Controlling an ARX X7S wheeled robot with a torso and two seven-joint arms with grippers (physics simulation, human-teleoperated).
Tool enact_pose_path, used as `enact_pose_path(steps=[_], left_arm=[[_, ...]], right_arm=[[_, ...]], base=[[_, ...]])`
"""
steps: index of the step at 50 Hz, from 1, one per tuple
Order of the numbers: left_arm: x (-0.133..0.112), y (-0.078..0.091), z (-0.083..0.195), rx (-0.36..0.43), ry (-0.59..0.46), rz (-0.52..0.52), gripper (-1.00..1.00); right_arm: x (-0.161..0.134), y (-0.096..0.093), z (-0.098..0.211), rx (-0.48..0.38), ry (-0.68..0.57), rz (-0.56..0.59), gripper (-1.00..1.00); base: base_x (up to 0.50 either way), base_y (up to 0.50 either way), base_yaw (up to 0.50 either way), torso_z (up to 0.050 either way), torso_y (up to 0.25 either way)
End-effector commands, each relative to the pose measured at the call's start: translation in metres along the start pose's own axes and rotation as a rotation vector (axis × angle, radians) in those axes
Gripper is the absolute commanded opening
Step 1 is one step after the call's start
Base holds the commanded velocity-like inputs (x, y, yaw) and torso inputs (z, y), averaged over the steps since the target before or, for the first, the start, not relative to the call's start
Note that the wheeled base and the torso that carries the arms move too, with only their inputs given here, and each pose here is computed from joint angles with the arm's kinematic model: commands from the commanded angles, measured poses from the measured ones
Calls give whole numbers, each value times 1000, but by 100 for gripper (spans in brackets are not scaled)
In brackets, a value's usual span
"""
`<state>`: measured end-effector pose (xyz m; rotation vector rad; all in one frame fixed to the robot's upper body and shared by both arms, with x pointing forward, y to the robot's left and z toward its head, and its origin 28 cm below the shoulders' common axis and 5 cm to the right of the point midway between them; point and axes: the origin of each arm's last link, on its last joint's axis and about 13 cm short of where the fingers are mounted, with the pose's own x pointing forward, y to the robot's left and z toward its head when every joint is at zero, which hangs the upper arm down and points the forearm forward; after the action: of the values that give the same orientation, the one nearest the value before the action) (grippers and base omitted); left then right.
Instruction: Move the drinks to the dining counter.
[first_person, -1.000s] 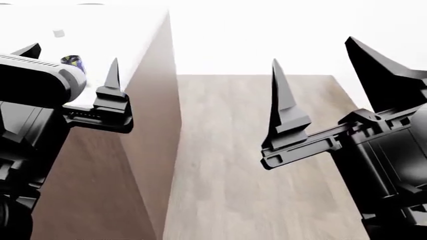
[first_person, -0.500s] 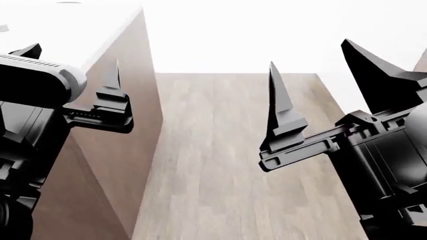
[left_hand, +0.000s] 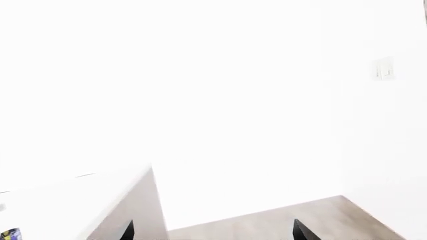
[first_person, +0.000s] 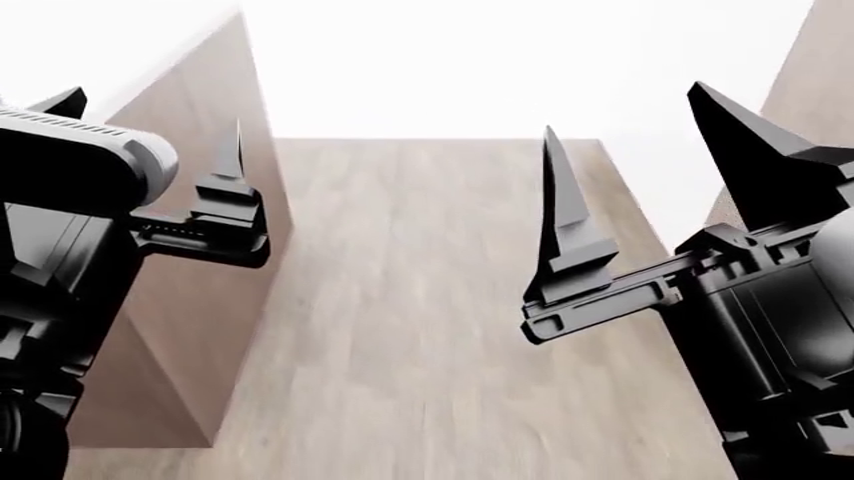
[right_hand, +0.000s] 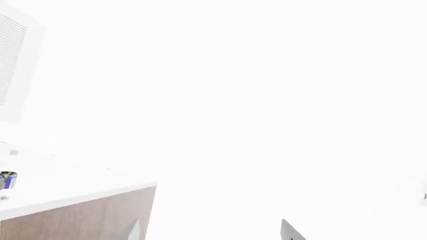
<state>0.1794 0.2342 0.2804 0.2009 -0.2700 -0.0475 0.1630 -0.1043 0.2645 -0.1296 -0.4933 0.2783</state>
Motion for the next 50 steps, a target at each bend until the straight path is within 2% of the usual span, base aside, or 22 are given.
enact_pose_path(steps=[1, 50], left_arm=[[0, 0, 2, 2, -3, -2, 100], [2, -1, 2, 9, -6, -10, 100]], right_arm=[[1, 0, 0, -6, 1, 1, 100], [-1, 0, 0, -19, 5, -1, 100]], base=[[-330, -501, 0, 0, 0], [-329, -501, 0, 0, 0]])
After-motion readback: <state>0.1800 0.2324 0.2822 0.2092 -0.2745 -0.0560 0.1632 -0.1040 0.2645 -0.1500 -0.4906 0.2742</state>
